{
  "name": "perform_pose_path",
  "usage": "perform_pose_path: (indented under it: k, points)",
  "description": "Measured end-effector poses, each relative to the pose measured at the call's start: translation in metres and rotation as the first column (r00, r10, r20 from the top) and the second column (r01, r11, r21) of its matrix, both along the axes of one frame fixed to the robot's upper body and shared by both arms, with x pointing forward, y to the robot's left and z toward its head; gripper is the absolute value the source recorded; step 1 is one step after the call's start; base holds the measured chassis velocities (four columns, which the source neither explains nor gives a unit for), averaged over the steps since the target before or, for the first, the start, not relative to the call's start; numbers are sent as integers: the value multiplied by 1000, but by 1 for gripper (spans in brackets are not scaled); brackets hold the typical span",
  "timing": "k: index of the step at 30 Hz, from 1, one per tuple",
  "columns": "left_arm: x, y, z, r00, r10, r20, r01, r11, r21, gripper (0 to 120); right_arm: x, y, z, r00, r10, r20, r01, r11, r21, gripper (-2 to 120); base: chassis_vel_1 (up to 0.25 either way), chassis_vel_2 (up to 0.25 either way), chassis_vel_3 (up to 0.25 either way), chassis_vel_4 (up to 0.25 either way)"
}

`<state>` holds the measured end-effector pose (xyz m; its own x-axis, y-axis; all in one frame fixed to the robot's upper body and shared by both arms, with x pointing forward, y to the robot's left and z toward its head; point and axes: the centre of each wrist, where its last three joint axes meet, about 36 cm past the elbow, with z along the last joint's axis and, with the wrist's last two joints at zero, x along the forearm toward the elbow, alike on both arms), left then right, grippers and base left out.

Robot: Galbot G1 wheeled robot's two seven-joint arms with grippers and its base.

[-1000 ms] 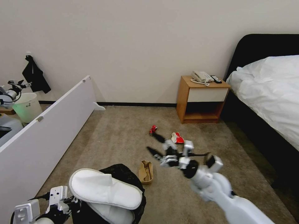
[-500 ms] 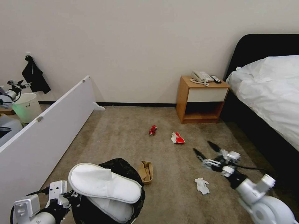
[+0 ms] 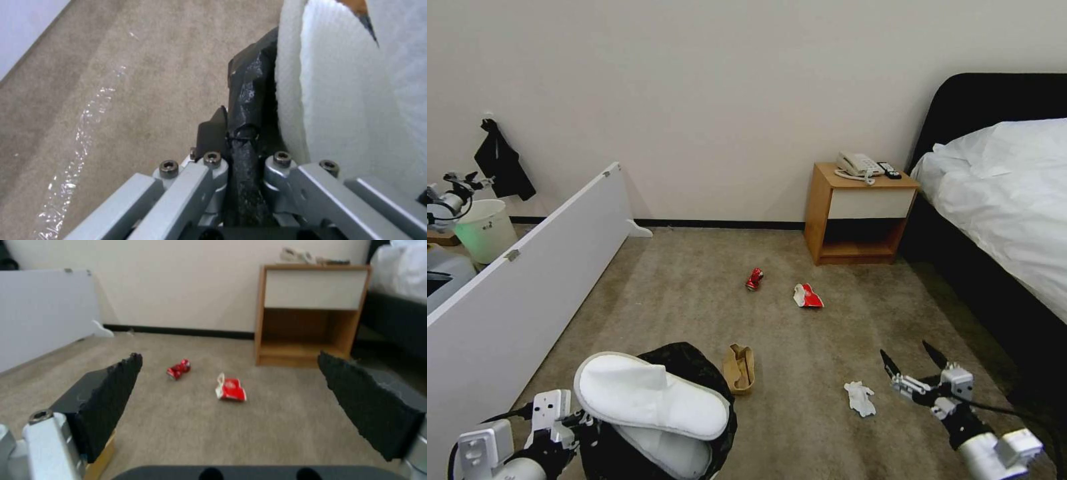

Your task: Pick up the trash bin, then pick up the garbage from the floor and place it into the trash bin.

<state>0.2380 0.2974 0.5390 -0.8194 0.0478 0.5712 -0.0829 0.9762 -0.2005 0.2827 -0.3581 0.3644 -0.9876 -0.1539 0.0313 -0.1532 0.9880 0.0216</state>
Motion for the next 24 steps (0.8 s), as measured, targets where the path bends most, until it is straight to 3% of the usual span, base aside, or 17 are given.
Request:
perform_pose_path:
  k: [8, 24]
  points:
    - [0, 1, 1, 1000, 2, 4, -2, 1000, -3, 4, -52, 4, -39, 992, -71, -102, 72, 997, 5, 100, 0, 0, 0, 0]
    - [1, 1, 1, 1000, 3, 8, -3, 1000, -8, 4, -75, -14, -46, 995, -72, -73, 66, 995, -76, 100, 0, 0, 0, 0]
